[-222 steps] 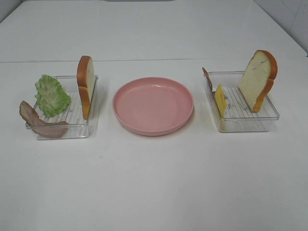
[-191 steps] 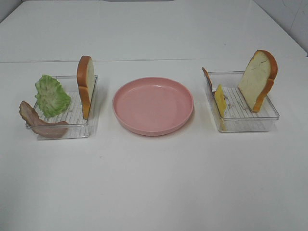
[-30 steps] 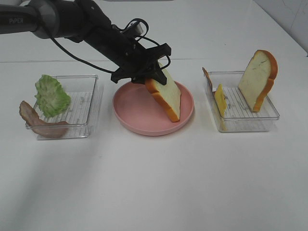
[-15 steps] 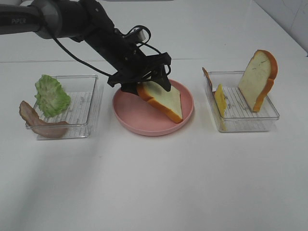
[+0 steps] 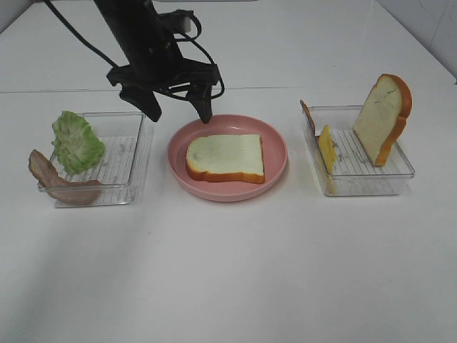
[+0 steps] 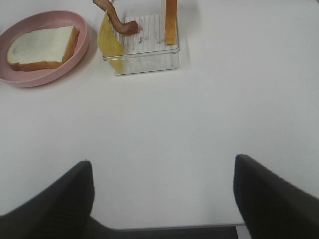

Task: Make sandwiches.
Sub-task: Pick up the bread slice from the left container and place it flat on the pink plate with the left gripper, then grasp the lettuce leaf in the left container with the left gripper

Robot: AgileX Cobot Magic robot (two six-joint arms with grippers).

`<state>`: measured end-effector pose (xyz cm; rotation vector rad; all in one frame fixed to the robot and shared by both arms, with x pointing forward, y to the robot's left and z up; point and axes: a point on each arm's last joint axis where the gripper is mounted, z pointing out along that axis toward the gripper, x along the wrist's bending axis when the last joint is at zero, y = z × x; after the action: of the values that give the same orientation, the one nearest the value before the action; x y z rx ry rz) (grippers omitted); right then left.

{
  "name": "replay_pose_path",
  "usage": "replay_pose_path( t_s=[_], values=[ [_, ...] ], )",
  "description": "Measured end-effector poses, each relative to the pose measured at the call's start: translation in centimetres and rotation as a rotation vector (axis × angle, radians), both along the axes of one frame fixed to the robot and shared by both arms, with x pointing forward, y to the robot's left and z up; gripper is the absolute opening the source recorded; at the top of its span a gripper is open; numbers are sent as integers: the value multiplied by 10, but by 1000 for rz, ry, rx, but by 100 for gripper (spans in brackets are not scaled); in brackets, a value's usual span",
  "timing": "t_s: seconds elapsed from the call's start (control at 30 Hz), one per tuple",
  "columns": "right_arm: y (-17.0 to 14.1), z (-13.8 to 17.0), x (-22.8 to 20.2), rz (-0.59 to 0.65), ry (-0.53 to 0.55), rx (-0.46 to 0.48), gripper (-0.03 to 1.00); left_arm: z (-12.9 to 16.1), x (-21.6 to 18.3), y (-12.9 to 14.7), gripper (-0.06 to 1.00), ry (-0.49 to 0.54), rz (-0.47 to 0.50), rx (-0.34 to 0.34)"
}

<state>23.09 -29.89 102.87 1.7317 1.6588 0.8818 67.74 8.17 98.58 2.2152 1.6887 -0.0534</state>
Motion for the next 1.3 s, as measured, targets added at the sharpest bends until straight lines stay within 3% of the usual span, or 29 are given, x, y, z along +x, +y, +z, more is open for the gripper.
replay_pose_path(
  t_s=[0.1,0.33,0.57,0.7,0.93,1.3],
  values=[
    [0,0,0,0,0,0,75,24,-3,6,83,-19,-5,48],
    [0,0,0,0,0,0,75,54,-1,25,84,-94,25,63],
    [0,0,0,0,0,0,75,63,14,78,84,-120,131,108],
    [0,0,0,0,0,0,75,70,16,125,84,-117,219,140],
    [0,0,0,0,0,0,75,61,23,174,84,-94,279,178],
    [0,0,0,0,0,0,75,18,35,180,84,-7,253,206]
  ],
)
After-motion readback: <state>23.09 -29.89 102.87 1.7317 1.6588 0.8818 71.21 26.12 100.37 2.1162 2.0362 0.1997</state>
